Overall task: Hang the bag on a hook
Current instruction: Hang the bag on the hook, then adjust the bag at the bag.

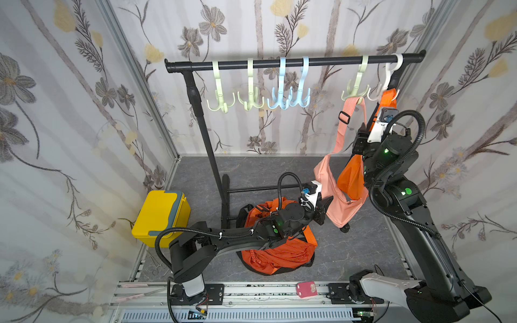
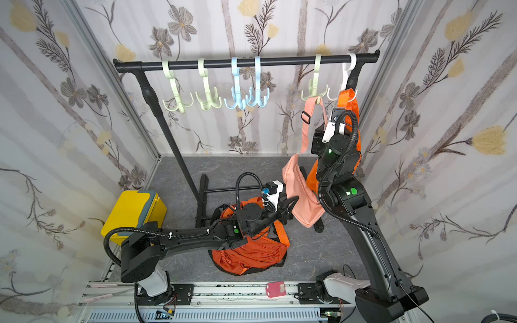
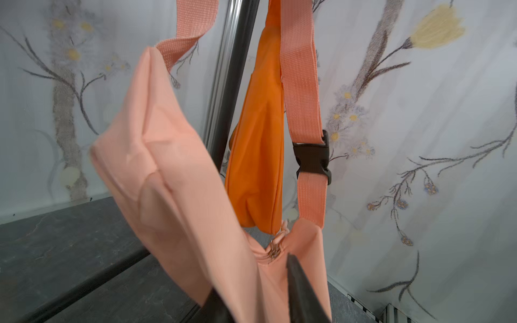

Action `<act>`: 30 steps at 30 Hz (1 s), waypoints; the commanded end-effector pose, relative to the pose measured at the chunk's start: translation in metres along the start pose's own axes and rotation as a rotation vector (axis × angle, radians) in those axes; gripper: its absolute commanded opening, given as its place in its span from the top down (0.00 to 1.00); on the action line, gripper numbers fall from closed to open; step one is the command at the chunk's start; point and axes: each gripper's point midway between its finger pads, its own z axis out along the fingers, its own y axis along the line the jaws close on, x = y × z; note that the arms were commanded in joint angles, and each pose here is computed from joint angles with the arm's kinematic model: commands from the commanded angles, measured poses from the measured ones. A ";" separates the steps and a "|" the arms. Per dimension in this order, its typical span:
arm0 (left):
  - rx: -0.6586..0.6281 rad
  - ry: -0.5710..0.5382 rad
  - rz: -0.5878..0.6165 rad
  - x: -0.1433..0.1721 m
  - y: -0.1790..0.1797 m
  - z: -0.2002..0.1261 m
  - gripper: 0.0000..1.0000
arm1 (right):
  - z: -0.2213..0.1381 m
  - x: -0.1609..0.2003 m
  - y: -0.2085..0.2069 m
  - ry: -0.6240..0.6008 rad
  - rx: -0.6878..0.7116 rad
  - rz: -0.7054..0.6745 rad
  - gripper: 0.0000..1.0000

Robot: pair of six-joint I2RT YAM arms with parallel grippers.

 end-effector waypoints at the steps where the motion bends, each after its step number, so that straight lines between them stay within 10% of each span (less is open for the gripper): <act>1: 0.017 0.104 -0.082 0.025 0.000 -0.008 0.12 | -0.008 0.025 0.011 0.051 -0.029 0.028 0.21; 12: -0.332 0.276 -0.199 0.056 0.074 -0.119 0.02 | -0.077 0.184 0.051 0.221 -0.152 0.096 0.16; 20: -0.448 0.092 -0.461 0.041 0.134 -0.222 0.00 | -0.202 0.303 0.186 0.490 -0.998 0.010 0.20; 30: -0.548 0.139 -0.473 0.041 0.161 -0.243 0.00 | -0.300 0.369 0.253 0.719 -1.253 -0.171 0.18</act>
